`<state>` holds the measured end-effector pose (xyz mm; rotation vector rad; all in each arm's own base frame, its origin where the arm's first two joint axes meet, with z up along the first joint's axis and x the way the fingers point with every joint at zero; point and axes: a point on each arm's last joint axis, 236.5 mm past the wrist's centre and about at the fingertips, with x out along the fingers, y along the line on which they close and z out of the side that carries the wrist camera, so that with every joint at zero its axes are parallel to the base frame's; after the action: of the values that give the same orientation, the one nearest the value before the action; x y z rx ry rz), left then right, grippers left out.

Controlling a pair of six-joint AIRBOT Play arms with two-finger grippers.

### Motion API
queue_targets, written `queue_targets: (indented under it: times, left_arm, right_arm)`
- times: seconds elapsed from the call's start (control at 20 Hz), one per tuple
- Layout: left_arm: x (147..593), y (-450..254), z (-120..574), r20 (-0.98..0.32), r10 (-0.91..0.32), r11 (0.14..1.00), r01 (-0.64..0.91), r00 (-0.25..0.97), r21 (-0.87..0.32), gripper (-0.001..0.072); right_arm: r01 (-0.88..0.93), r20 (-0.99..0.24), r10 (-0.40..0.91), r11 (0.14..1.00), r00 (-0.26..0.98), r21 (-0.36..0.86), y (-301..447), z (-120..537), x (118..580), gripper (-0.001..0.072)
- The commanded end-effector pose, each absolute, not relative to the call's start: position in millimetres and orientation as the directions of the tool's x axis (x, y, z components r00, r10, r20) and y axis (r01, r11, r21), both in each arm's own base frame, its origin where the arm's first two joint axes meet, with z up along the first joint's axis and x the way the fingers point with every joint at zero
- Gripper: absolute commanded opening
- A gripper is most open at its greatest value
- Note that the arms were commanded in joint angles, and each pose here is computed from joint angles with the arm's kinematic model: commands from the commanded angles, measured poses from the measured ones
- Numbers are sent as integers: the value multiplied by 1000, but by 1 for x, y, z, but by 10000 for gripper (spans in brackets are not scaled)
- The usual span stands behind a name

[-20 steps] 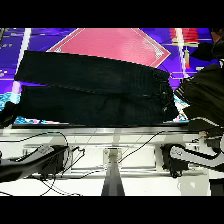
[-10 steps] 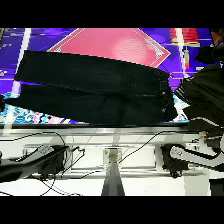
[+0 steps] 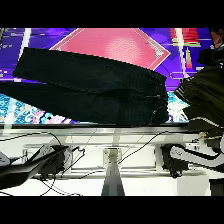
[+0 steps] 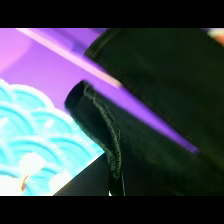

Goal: Fold the clothes and pants, and hang the long-sleeved shirts on hangers.

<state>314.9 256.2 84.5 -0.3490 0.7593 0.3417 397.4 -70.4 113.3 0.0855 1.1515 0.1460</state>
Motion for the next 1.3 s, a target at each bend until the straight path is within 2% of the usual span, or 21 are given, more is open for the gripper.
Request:
queue_targets:
  times: [0.0, 0.05, 0.15, 0.3, 0.5, 0.55, 0.6, 0.65, 0.75, 0.95, 1.05, 1.25]
  left_arm:
    - [261, 267, 30, -868, 231, 883, -470, 439, -3, 29]
    - [254, 262, 14, -886, 213, 883, -469, 411, -5, 29]
    - [248, 254, -8, -905, 181, 882, -470, 385, -23, 28]
    - [247, 255, -20, -911, 172, 880, -475, 374, -29, 29]
    - [252, 264, -23, -901, 199, 875, -485, 385, -15, 29]
    - [253, 265, -24, -901, 200, 874, -486, 385, -14, 30]
    - [253, 266, -26, -901, 199, 873, -487, 384, -14, 29]
    - [253, 266, -29, -903, 196, 873, -488, 381, -17, 29]
    - [253, 266, -36, -911, 182, 872, -488, 370, -24, 30]
    - [252, 265, -50, -924, 155, 871, -489, 351, -39, 30]
    - [252, 265, -50, -924, 155, 871, -490, 350, -39, 30]
    - [252, 265, -50, -924, 155, 871, -490, 350, -39, 30]
  right_arm:
    - [-61, -917, 306, 952, 255, 301, -34, 69, 361, 15]
    - [-47, -914, 358, 933, 190, 356, -20, 51, 340, 14]
    - [-12, -915, 391, 920, 101, 392, -6, 23, 300, 13]
    - [25, -936, 352, 936, 9, 352, -2, 9, 242, 13]
    - [71, -924, 376, 926, -71, 371, 19, 8, 179, 28]
    - [88, -924, 375, 926, -77, 368, 21, 3, 173, 193]
    - [127, -921, 380, 921, -91, 367, 22, -4, 168, 450]
    - [153, -918, 384, 918, -103, 367, 24, -12, 164, 500]
    - [195, -921, 373, 917, -113, 348, 21, -36, 160, 499]
    - [281, -863, 423, 894, -276, 348, 28, -71, 136, 500]
    - [342, -863, 438, 875, -252, 344, 29, -85, 149, 499]
    - [479, -901, 417, 819, -118, 316, 23, -107, 183, 496]
